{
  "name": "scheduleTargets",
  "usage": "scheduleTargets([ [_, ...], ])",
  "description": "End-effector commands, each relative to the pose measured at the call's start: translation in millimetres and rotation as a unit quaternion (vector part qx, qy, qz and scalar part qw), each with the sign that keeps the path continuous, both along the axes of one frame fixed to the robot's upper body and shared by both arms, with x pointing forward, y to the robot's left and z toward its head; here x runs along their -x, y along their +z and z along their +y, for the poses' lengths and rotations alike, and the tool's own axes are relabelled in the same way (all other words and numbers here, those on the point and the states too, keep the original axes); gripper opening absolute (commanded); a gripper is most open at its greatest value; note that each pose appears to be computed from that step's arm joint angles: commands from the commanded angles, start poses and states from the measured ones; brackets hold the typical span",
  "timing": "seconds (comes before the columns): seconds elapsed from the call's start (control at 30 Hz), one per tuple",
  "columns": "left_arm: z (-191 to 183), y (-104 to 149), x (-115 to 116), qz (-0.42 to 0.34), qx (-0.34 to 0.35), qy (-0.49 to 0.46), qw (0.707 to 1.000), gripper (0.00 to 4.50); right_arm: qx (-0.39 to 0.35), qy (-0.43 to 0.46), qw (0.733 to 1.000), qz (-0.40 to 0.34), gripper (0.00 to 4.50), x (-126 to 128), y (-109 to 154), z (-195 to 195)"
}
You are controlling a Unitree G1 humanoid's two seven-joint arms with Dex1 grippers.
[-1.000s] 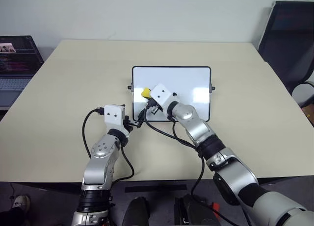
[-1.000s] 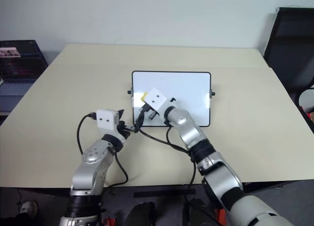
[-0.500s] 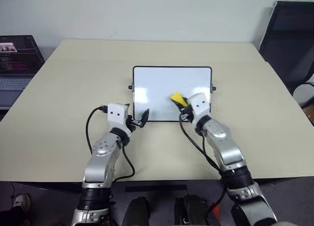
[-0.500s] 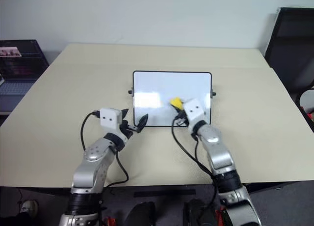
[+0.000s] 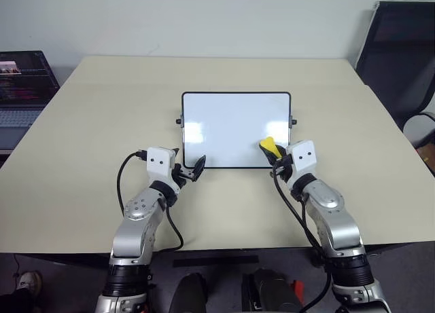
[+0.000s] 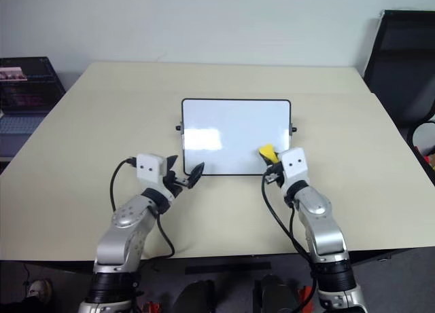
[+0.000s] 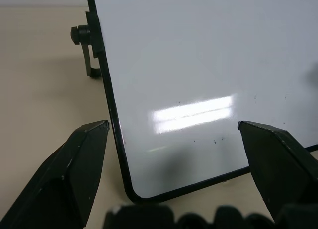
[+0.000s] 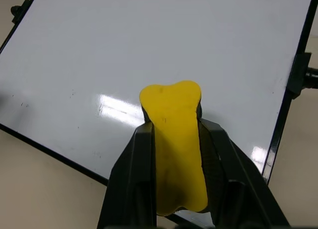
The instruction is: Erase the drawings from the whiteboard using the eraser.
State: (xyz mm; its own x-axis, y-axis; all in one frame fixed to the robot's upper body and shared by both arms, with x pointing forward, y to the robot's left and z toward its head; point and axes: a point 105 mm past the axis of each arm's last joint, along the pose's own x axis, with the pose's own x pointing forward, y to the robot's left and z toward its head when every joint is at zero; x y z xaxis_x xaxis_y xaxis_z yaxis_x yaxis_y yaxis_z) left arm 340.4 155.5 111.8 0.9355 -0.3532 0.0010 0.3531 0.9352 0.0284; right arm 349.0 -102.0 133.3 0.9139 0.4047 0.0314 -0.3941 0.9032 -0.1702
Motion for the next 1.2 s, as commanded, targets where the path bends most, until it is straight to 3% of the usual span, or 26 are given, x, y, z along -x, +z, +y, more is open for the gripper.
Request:
scheduleTargets([
  [0.03, -10.8, 24.9, 3.0, -0.041, -0.014, -0.047, 0.998, 4.5, -0.001, -0.02, 0.999, -0.038, 0.88, 3.1, 21.2, -15.8],
  [0.17, -34.8, 41.1, 9.4, -0.048, 0.004, -0.157, 0.986, 4.5, -0.001, -0.07, 0.996, -0.047, 0.88, 8.0, 30.8, -47.1],
  [0.27, -60.8, 44.0, 21.5, -0.038, -0.01, -0.272, 0.962, 4.5, 0.013, -0.128, 0.991, -0.034, 0.88, 17.2, 30.0, -78.6],
  [0.43, -86.6, 36.9, 36.1, -0.019, -0.04, -0.409, 0.911, 4.5, 0.035, -0.221, 0.974, 0.039, 0.88, 29.7, 9.8, -123.3],
  [0.57, -100.7, 24.4, 38.8, -0.022, -0.1, -0.483, 0.869, 4.5, 0.01, -0.25, 0.962, 0.113, 0.88, 31.6, -12.8, -137.7],
  [0.93, -119.8, 10.1, 36.4, -0.053, -0.154, -0.544, 0.823, 4.5, 0.002, -0.247, 0.957, 0.149, 0.88, 19.2, -18.6, -142.7],
  [1.2, -119.5, 4.0, 37.1, -0.055, -0.173, -0.552, 0.814, 4.5, 0.0, -0.251, 0.955, 0.156, 0.88, 18.2, -20.9, -145.3],
])
